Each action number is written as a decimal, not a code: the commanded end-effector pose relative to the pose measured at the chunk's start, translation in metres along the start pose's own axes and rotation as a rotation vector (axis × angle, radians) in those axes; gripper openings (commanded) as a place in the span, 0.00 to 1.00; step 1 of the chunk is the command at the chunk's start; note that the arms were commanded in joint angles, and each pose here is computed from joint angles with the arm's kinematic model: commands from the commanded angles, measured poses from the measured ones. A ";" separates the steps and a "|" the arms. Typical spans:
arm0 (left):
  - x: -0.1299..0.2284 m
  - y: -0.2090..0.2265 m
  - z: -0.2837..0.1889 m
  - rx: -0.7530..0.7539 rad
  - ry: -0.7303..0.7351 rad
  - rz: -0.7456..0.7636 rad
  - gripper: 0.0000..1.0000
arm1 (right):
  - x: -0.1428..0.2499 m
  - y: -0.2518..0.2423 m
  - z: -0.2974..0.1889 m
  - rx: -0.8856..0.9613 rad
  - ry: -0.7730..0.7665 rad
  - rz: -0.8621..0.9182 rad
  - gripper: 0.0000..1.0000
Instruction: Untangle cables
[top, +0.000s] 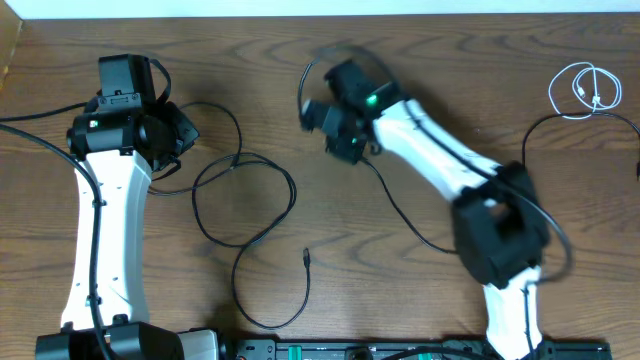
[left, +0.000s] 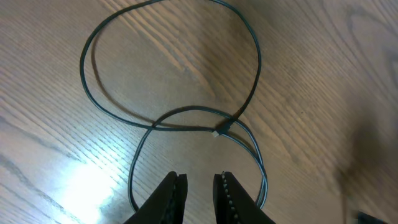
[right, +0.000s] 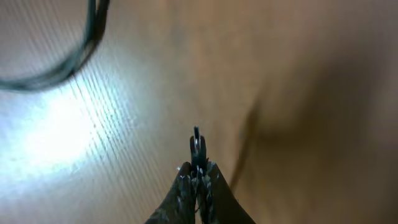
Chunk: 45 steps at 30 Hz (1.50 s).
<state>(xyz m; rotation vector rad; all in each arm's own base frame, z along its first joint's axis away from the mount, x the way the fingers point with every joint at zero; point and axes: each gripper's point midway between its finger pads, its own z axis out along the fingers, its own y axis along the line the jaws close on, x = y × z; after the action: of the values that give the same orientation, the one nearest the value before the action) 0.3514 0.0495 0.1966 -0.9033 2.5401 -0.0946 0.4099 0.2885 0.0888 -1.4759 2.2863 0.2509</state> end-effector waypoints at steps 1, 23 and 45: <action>0.002 0.000 0.002 0.000 0.010 -0.009 0.21 | -0.024 -0.040 -0.095 0.136 -0.166 0.127 0.01; -0.004 -0.006 0.002 0.026 -0.011 -0.010 0.21 | 0.349 -0.263 -0.424 1.127 -0.329 1.188 0.01; -0.004 -0.006 0.002 0.026 -0.011 -0.009 0.21 | 0.388 -0.276 -0.318 0.684 -0.426 1.428 0.96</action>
<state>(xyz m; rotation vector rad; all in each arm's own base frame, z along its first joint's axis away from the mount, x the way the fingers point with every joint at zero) 0.3580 0.0472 0.1997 -0.8898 2.5182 -0.1260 0.4173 -0.3193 0.1681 0.8229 2.3430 -0.1156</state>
